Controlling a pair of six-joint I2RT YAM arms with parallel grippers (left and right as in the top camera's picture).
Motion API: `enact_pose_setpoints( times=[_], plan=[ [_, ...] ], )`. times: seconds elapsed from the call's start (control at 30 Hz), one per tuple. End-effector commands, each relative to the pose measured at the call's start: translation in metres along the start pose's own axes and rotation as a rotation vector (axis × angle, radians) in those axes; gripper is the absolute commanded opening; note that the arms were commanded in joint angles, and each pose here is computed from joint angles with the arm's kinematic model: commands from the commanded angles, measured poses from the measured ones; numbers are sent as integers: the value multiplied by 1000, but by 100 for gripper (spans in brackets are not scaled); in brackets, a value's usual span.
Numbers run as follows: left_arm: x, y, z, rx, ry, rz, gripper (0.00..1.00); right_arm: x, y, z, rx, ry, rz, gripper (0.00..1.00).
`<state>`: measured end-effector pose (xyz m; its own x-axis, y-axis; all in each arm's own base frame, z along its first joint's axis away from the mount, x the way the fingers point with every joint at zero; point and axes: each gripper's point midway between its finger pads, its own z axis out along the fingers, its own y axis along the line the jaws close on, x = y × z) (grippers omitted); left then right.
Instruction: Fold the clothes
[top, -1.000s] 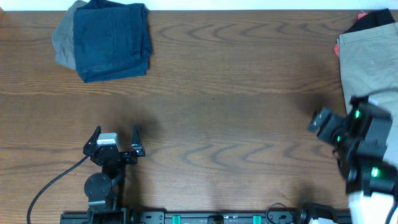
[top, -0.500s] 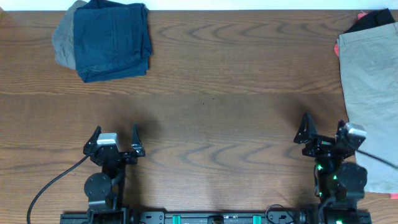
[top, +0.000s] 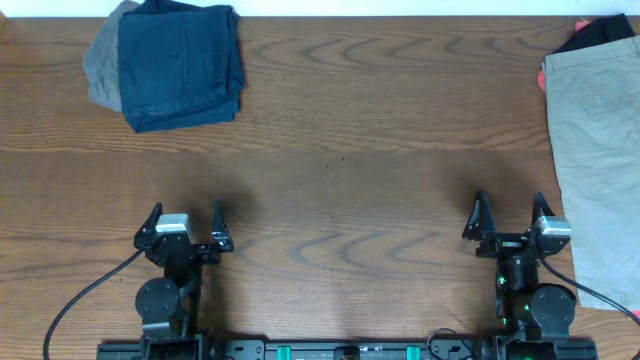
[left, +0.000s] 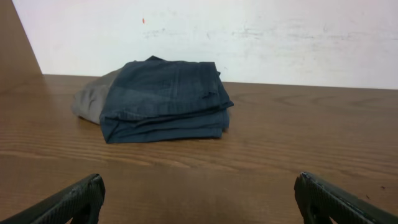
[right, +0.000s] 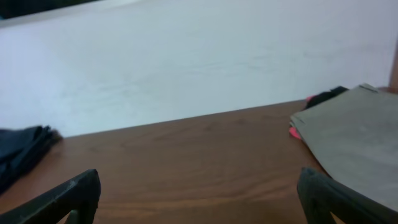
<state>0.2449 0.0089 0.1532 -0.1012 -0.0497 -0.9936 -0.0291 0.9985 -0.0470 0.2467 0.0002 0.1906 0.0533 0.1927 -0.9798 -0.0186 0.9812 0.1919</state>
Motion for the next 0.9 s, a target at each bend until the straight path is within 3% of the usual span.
enact_pose_setpoints(
  times=[0.0, 0.23, 0.43, 0.87],
  plan=[
    [15, 0, 1, 4, 46, 3, 98, 1, 7, -1, -44, -4, -63, 99],
    [15, 0, 1, 4, 46, 3, 98, 6, 6, 0, -38, 16, -61, 99],
    [15, 0, 1, 4, 46, 3, 98, 35, 0, -3, -17, 136, -56, 99],
    [15, 0, 1, 4, 46, 3, 98, 33, 0, -2, -18, 130, -56, 99]
  ],
)
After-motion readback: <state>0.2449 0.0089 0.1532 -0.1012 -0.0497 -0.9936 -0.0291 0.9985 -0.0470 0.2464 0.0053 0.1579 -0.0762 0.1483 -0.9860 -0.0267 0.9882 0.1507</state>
